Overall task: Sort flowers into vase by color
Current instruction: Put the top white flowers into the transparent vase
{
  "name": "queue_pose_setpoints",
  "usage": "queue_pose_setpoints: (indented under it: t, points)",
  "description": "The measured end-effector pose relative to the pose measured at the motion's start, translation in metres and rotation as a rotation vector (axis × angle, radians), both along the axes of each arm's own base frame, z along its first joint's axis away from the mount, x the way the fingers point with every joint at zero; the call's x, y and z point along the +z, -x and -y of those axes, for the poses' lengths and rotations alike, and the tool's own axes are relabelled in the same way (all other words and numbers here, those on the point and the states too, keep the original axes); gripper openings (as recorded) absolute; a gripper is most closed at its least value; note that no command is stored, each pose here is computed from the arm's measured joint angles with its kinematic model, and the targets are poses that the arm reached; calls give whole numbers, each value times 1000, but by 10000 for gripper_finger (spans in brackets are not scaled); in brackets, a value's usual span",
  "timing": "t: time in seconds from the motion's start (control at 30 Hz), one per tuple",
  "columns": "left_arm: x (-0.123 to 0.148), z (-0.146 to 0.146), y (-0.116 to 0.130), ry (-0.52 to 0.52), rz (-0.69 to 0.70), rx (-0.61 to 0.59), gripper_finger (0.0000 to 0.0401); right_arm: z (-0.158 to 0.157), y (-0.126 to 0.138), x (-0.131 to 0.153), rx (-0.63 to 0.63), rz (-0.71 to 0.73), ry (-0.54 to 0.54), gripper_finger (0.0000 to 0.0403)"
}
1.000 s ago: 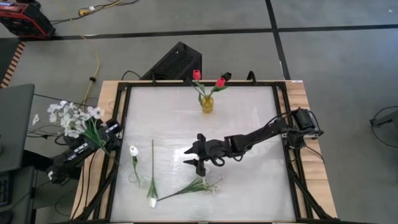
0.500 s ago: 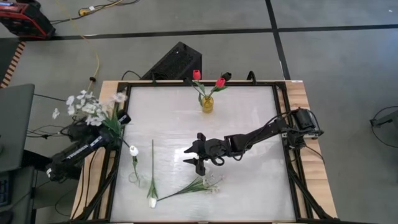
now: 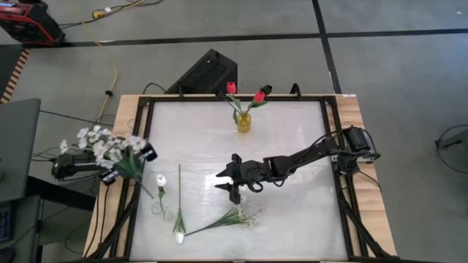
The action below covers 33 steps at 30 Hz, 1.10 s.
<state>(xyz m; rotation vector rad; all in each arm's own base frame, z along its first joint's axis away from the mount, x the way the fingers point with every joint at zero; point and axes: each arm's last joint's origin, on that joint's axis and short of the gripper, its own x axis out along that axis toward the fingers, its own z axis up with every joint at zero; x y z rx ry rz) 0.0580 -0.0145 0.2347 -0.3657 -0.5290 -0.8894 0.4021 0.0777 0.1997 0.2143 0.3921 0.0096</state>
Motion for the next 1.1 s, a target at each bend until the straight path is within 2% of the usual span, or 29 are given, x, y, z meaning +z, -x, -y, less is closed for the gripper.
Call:
queue_pose_setpoints:
  t: [0.2,0.33,0.4,0.67,0.9,1.1]
  points:
    - [1,2,-3,-5,-39,-13,0,-1,1,-3,3,-29,2,224]
    - [-8,4,-9,5,-128,-41,0,-6,3,-3,16,-33,4,224]
    - [-9,6,-9,13,-127,-55,0,-9,3,-3,25,-33,7,224]
    - [-11,18,-7,-59,-78,-156,0,-9,4,-4,23,-43,5,224]
    - [-23,29,-12,-111,-138,-118,0,-4,2,-4,13,-41,3,224]
    - [-24,34,-10,-161,-83,-128,0,3,1,-4,-6,-41,2,224]
